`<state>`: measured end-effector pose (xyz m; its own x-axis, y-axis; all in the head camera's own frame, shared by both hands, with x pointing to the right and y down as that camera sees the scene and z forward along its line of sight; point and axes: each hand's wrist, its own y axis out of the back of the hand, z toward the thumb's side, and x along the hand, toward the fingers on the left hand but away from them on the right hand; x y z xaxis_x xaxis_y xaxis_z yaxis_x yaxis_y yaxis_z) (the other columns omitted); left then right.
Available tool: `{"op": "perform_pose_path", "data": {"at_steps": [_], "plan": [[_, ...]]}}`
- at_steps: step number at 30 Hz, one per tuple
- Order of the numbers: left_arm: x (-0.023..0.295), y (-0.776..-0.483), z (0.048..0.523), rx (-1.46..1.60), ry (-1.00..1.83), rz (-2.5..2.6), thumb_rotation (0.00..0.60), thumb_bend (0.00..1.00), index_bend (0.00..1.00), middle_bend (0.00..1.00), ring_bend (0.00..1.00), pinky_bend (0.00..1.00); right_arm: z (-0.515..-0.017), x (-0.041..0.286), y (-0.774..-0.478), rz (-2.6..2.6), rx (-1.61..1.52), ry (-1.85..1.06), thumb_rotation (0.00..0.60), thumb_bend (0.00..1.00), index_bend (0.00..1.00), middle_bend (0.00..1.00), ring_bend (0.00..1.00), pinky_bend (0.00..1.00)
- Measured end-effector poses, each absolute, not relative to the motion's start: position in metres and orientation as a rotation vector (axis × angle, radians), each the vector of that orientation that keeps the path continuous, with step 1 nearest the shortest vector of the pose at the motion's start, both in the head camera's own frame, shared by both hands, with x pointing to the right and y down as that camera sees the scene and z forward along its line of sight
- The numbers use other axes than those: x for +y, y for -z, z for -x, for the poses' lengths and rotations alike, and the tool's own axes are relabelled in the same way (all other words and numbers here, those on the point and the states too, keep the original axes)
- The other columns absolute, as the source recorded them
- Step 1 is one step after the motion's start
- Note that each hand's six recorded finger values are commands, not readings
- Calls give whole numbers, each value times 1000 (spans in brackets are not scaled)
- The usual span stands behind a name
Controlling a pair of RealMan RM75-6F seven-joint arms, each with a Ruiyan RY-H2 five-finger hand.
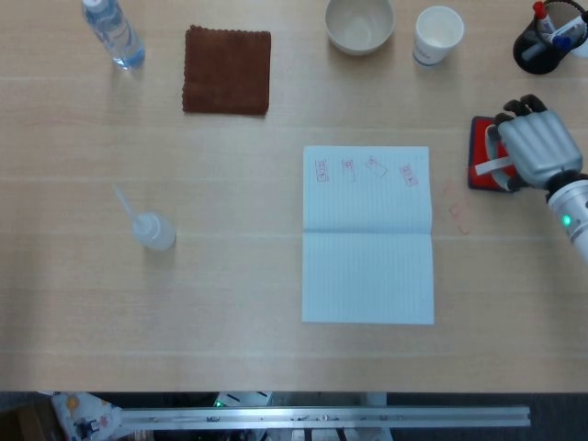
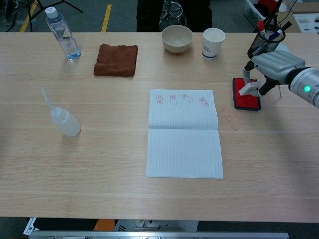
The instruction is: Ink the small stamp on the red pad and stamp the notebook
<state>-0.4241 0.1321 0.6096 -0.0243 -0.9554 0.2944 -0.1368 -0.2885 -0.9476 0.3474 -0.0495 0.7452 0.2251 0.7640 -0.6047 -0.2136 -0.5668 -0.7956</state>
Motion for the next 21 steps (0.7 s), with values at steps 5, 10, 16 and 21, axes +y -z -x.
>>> {"op": "perform_pose_path", "data": {"at_steps": [5,10,16,21], "plan": [[133,-608,424,1187,1393,1508,600,340,163,121,107,87,-323,-44,-737,1734,-514,-1413,600,302,643,385,161,115],[134,-607,425,1189,1394,1507,600,340,162,121,107,86,-295,-39,-740,1781,-479,-1365,600,302,643,385,161,115],[136,-607,427,1191,1398,1506,600,340,162,121,107,86,-265,-30,-751,1808,-429,-1335,600,302,643,385,161,115],[139,-607,431,1203,1407,1502,600,340,163,121,107,87,-248,-24,-759,1810,-392,-1330,600,301,643,385,161,115]]}}
